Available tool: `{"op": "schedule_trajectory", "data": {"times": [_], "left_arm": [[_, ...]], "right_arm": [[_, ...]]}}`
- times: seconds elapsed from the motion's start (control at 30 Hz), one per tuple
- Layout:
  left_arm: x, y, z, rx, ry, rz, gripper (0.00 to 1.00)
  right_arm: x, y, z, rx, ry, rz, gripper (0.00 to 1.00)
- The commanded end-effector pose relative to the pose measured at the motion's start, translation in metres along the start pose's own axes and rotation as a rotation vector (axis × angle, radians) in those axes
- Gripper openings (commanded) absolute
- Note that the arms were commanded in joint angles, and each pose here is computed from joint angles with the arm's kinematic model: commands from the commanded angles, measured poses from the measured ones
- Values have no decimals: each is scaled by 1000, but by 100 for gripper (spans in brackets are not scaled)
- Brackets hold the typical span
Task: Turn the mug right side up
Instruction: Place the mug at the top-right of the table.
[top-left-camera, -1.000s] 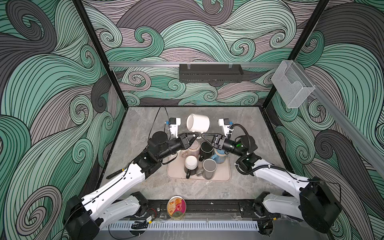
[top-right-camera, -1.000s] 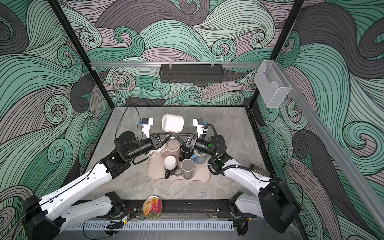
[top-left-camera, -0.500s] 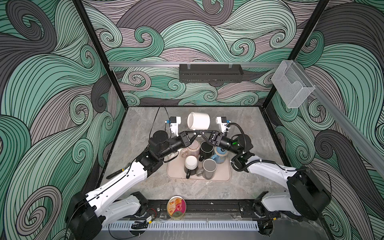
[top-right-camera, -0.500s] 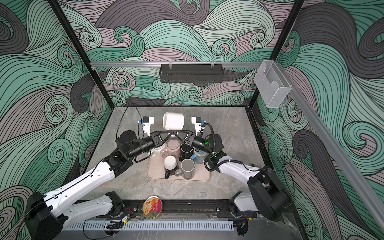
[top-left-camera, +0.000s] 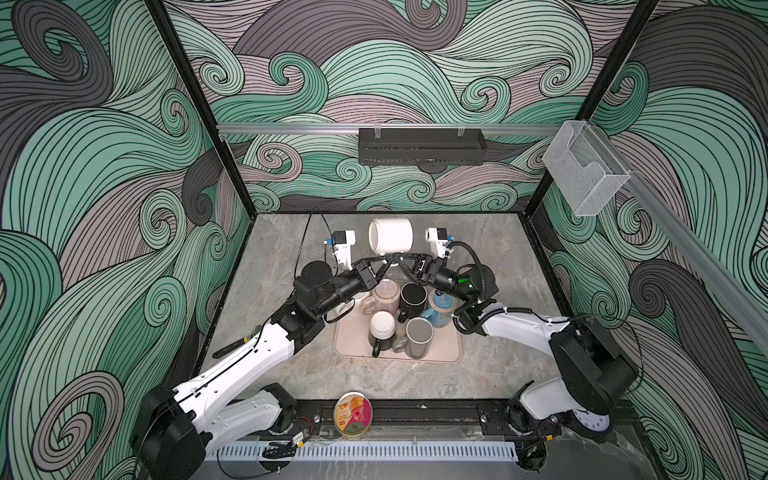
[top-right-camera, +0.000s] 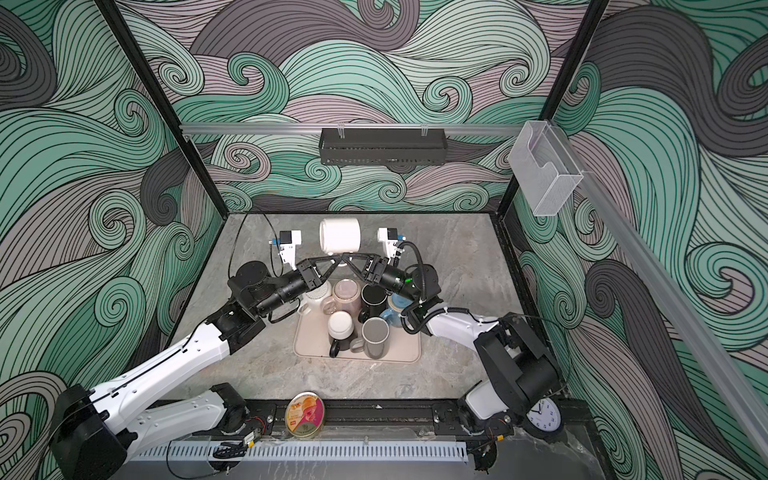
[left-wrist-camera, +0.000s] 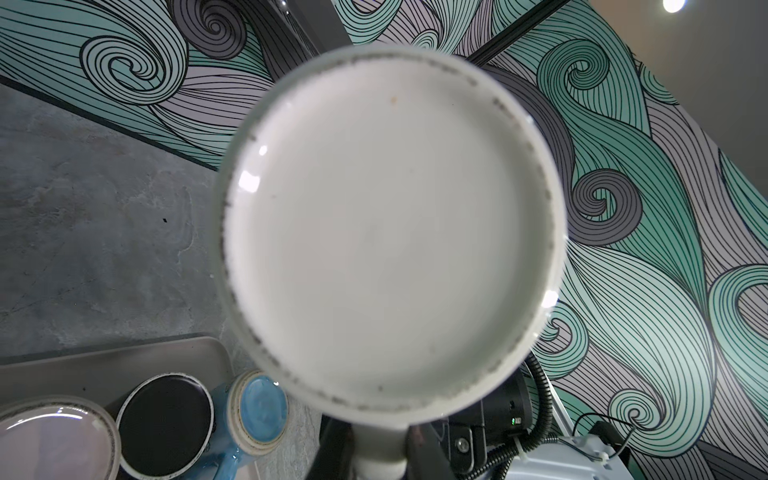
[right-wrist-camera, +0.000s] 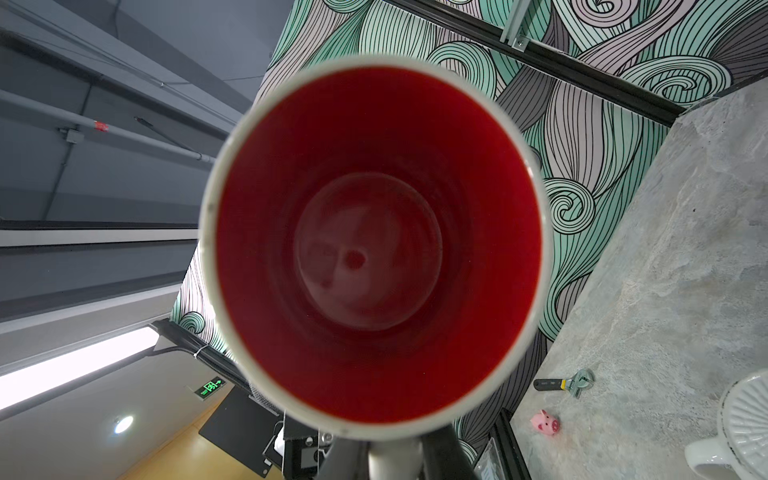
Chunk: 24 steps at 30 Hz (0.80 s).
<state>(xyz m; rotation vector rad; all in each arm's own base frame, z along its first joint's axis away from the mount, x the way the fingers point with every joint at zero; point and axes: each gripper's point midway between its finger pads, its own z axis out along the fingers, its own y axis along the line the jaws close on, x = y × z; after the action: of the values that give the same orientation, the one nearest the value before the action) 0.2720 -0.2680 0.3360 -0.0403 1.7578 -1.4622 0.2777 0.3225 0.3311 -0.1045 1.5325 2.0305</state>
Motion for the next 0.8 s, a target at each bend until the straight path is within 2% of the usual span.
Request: {"op": "schedule_trajectory", "data": {"times": [0.0, 0.07, 0.1, 0.17, 0.2, 0.3, 0.43, 0.53, 0.6, 0.67, 0.77], "left_arm": [[16, -6, 1, 42, 75, 6, 0], [15, 2, 1, -8, 76, 28, 0], [15, 8, 0, -51, 81, 48, 23], [11, 25, -8, -184, 79, 82, 82], [8, 33, -15, -256, 73, 110, 98], [-9, 48, -38, -399, -4, 186, 99], [-25, 58, -61, -462, -123, 269, 99], [-32, 73, -79, -574, -163, 310, 99], [-38, 86, -92, -693, -173, 336, 99], [-38, 98, -104, -818, -122, 376, 98], [-34, 106, -103, -901, 6, 474, 98]], "right_arm": [[-8, 38, 8, -95, -16, -93, 0], [-7, 33, 9, -60, -5, -103, 0], [-7, 32, 8, -47, -5, -110, 0], [-7, 28, 8, -19, -4, -122, 0], [-7, 26, 8, -3, -2, -127, 0], [-7, 22, 7, 30, 1, -152, 0], [-6, 14, 8, 79, 14, -156, 0], [-7, 3, 8, 139, 24, -162, 0], [-9, -3, 6, 209, 32, -184, 0], [-13, -11, 2, 316, 47, -224, 0], [-26, -22, -12, 514, 65, -298, 0]]}}
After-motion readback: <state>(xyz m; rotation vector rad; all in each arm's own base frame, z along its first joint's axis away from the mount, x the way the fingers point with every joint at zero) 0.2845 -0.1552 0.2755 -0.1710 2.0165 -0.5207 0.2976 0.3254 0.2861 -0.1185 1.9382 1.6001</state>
